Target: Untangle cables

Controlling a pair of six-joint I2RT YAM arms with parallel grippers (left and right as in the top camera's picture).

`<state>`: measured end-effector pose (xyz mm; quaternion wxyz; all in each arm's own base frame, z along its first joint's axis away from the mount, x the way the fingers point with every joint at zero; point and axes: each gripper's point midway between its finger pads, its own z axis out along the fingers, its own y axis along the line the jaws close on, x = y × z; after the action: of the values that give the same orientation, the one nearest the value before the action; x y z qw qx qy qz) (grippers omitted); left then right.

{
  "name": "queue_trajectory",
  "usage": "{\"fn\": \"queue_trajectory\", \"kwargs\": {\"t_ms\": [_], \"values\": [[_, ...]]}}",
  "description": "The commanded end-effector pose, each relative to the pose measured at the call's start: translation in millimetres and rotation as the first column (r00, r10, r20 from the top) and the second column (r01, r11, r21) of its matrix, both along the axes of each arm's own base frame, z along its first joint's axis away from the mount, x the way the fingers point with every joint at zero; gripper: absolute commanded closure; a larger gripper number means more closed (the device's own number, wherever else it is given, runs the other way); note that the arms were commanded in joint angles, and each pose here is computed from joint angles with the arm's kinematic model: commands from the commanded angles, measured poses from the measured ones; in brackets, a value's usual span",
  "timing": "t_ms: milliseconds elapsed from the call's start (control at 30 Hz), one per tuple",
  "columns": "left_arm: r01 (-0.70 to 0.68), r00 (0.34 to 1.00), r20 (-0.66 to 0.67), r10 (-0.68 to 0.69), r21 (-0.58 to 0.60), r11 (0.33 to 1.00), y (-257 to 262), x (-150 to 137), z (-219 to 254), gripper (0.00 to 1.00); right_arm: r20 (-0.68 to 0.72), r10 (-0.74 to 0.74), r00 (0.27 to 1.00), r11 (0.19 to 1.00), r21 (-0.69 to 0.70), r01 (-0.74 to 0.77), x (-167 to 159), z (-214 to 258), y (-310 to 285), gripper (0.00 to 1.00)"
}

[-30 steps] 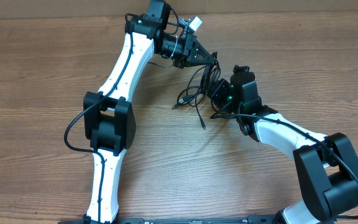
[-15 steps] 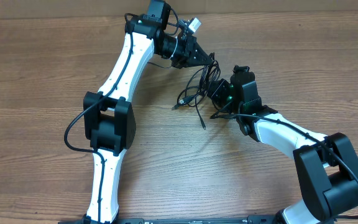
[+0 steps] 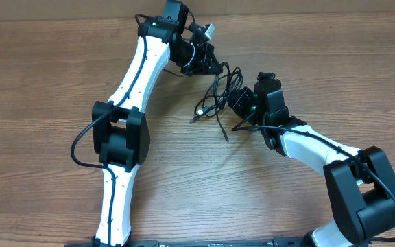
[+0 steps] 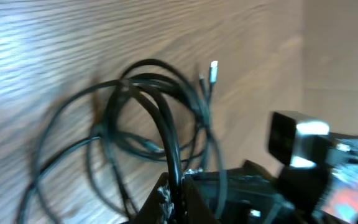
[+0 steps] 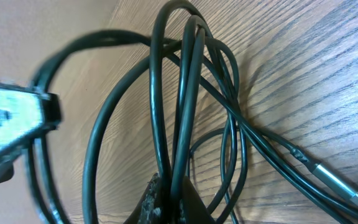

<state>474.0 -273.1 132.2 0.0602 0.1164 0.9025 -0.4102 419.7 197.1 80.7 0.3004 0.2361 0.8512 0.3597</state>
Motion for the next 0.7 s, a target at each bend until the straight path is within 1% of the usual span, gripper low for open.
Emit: {"fn": "queue_trajectory", "kwargs": {"t_ms": [0,133,300,500,667], "values": [[-0.021,0.997,0.074,0.014,0.106,0.994,10,9,-4,0.96,0.005,-0.004,1.000,1.000,-0.005,0.004,0,2,-2,0.96],[-0.023,0.997,0.078,0.014,0.113,0.993,11,10,-5,0.96,-0.007,0.016,1.000,1.000,0.019,-0.016,-3,2,2,0.96],[-0.028,0.995,0.101,0.012,0.156,0.987,17,13,-10,0.96,-0.011,0.028,1.000,0.999,0.027,-0.028,-4,3,4,0.96],[0.011,0.989,0.144,-0.035,0.166,0.986,17,14,-10,0.96,-0.030,0.040,0.999,0.997,0.061,-0.038,-7,3,9,0.96],[0.046,0.980,0.181,-0.078,0.177,0.983,18,14,-11,0.96,-0.037,0.045,0.998,0.997,0.063,-0.043,-8,2,9,0.96]]}}
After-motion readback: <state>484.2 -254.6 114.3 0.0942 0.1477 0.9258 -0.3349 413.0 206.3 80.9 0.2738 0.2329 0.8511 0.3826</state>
